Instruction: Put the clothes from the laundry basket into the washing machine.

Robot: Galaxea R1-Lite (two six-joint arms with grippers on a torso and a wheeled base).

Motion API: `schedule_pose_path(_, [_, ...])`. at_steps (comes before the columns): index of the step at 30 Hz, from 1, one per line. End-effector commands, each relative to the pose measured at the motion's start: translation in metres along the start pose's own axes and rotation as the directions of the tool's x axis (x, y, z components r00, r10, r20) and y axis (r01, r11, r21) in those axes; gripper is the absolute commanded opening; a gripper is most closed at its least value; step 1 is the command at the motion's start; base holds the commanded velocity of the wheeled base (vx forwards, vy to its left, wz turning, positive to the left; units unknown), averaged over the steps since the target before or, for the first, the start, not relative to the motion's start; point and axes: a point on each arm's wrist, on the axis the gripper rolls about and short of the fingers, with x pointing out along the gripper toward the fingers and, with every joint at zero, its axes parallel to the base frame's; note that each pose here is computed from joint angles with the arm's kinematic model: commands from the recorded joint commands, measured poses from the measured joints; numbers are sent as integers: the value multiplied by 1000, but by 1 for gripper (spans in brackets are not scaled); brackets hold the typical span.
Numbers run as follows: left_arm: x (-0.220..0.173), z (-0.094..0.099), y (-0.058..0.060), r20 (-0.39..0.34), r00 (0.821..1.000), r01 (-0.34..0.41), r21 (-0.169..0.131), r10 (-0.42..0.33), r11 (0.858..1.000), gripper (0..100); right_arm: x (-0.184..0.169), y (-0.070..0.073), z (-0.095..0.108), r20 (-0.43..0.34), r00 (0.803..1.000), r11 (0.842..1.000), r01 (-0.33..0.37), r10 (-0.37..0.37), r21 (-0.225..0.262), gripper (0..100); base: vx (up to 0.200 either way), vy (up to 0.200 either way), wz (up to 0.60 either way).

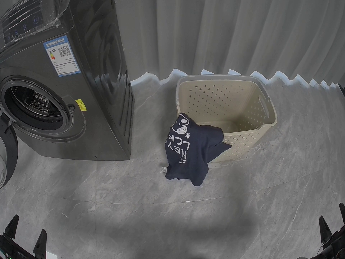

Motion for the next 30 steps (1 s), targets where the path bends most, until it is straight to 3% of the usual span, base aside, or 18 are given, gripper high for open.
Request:
schedule_pose_path(1, [0, -5, 0, -5, 1000, 0, -5, 0, 1000, 100, 0, 0, -5, 0, 1000, 1000, -1, 1, -1, 100, 200, 0, 0])
schedule_pose_path(9, [0, -5, 0, -3, 1000, -2, -3, 2, 1000, 100, 0, 0, -5, 0, 1000, 1000, -1, 1, -2, 100, 200, 0, 0])
schedule_pose_path(15, [0, -5, 0, -3, 1000, -2, -3, 2, 1000, 100, 0, 0, -5, 0, 1000, 1000, -3, 3, -4, 100, 0, 0, 0])
schedule_pose_path(21, [0, -5, 0, -5, 1000, 0, -6, 0, 1000, 100, 0, 0, -5, 0, 1000, 1000, -7, 7, -2, 100, 0, -200, 0])
schedule_pose_path(25, [0, -5, 0, -5, 1000, 1, -3, -1, 1000, 100, 0, 0, -5, 1, 1000, 1000, 0, 0, 9, 100, 0, 0, 0])
schedule_pose_path(27, [0, -5, 0, -5, 1000, 1, -3, -1, 1000, 100, -2, 0, 6, 63, 998, 1000, -10, 10, 4, 100, 0, 0, 0])
schedule_pose_path(29, [0, -5, 0, -5, 1000, 1, -5, -1, 1000, 100, -11, 0, 35, 171, 985, 1000, -21, 19, 12, 100, 0, 0, 0])
schedule_pose_path(30, [0, -5, 0, -5, 1000, 1, -3, -1, 1000, 100, -13, 0, 43, 175, 984, 1000, -28, 25, 13, 100, 0, 0, 0])
